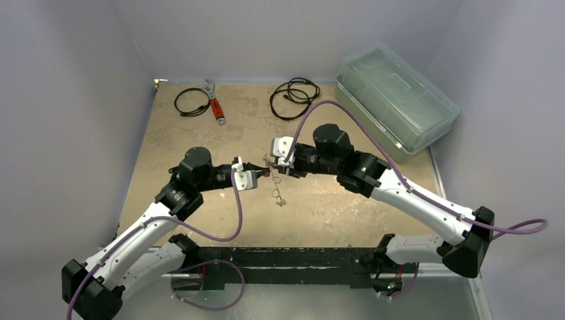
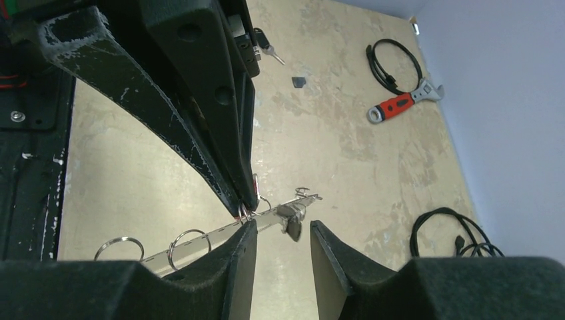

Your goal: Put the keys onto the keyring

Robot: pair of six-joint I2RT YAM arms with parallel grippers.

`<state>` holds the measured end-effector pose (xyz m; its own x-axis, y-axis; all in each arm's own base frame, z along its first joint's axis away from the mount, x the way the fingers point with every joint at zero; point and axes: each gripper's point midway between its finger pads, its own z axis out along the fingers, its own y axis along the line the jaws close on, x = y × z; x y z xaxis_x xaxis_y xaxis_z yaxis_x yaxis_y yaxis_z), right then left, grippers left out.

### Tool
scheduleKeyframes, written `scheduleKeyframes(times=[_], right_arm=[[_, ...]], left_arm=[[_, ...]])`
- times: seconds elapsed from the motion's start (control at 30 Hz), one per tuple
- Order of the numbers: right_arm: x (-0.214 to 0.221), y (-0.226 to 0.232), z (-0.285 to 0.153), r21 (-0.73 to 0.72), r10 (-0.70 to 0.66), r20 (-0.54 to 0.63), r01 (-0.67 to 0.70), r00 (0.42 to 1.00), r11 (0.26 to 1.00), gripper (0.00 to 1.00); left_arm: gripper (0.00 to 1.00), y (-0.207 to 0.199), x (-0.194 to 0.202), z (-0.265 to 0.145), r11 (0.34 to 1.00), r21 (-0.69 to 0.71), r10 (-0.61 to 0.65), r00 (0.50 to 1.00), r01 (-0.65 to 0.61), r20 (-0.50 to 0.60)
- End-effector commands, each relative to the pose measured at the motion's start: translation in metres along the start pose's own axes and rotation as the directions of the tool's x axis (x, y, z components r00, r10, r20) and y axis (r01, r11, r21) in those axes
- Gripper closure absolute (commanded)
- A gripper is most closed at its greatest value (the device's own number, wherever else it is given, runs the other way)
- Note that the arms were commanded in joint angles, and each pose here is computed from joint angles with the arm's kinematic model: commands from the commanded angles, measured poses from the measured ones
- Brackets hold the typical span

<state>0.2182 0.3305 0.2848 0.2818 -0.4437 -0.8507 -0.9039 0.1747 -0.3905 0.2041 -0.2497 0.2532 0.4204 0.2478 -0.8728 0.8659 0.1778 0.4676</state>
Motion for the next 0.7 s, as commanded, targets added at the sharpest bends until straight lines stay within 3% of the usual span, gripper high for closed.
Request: scheduleKeyframes(times=[0.0,0.67], right_arm=[[-0.024,-0.003,-0.002,-0.025,-0.019,0.055,0.021,0.998,0.999,0.62],[-0.019,0.009,0.008,-0.087,-0.003,0.057,0.008,0.998,0.996,0.66]], left_arm=[[1.00,0.020,-0.027,-0.002,0.997,-0.048,0.068,0.996,-0.066,0.052],[1.00,0.019,-0.029,-0.003,0.997,-0.047,0.069,0.996,-0.066,0.060]])
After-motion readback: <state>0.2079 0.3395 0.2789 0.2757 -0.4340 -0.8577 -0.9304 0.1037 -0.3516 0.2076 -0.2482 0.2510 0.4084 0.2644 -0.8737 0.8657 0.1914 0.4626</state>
